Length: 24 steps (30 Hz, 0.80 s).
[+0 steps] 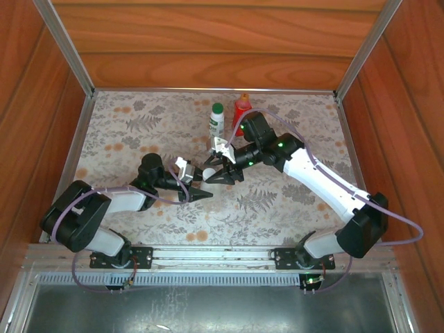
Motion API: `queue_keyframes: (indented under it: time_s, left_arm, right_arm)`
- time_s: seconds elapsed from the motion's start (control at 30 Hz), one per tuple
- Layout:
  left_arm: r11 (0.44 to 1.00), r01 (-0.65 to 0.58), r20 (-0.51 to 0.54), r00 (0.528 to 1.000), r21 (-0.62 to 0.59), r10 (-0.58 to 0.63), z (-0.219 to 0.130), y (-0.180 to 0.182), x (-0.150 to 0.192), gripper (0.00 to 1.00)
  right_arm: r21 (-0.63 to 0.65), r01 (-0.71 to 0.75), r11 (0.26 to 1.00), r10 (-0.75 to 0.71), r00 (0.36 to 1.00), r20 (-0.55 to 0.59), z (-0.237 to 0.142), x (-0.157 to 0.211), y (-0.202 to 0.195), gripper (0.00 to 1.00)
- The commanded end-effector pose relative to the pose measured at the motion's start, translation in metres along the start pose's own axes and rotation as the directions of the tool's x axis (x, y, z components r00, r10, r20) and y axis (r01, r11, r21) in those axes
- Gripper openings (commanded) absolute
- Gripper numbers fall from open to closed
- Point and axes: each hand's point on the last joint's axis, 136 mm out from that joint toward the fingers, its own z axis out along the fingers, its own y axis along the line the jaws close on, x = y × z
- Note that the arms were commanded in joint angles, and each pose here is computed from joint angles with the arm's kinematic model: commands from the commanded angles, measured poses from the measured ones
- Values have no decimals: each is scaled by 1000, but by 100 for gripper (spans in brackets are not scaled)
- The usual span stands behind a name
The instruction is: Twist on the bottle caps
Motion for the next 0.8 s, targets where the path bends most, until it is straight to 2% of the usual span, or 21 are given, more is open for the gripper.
queue_keyframes:
  time_s: [0.0, 0.1, 0.3, 0.37, 0.5, 0.6, 0.77]
  left_arm:
    - [999, -27, 12, 1000, 36, 26, 1, -6, -10, 55]
    - [999, -29, 13, 999, 36, 29, 1, -6, -11, 55]
    - [999, -29, 10, 1000, 31, 29, 1, -5, -10, 55]
    - [999, -30, 10, 1000, 31, 29, 1, -5, -10, 55]
    - [999, -32, 11, 999, 31, 32, 2, -5, -11, 55]
    - [999, -34, 11, 999, 32, 34, 2, -5, -11, 55]
    - [999, -34, 11, 999, 29, 34, 2, -5, -12, 55]
  right_arm:
    - [-47, 12, 999, -11, 1000, 21, -2, -7, 8, 57]
    - [-50, 0, 999, 1, 1000, 11, 1, -4, 6, 55]
    - [-52, -20, 998, 20, 1000, 1, 2, -3, 4, 39]
    - [-49, -26, 998, 25, 1000, -8, 2, -1, 4, 39]
    - [-30, -33, 999, 32, 999, -24, 2, 3, 3, 52]
    - [-29, -41, 999, 40, 999, -25, 2, 3, 3, 51]
    - [-32, -54, 998, 53, 998, -31, 3, 5, 2, 44]
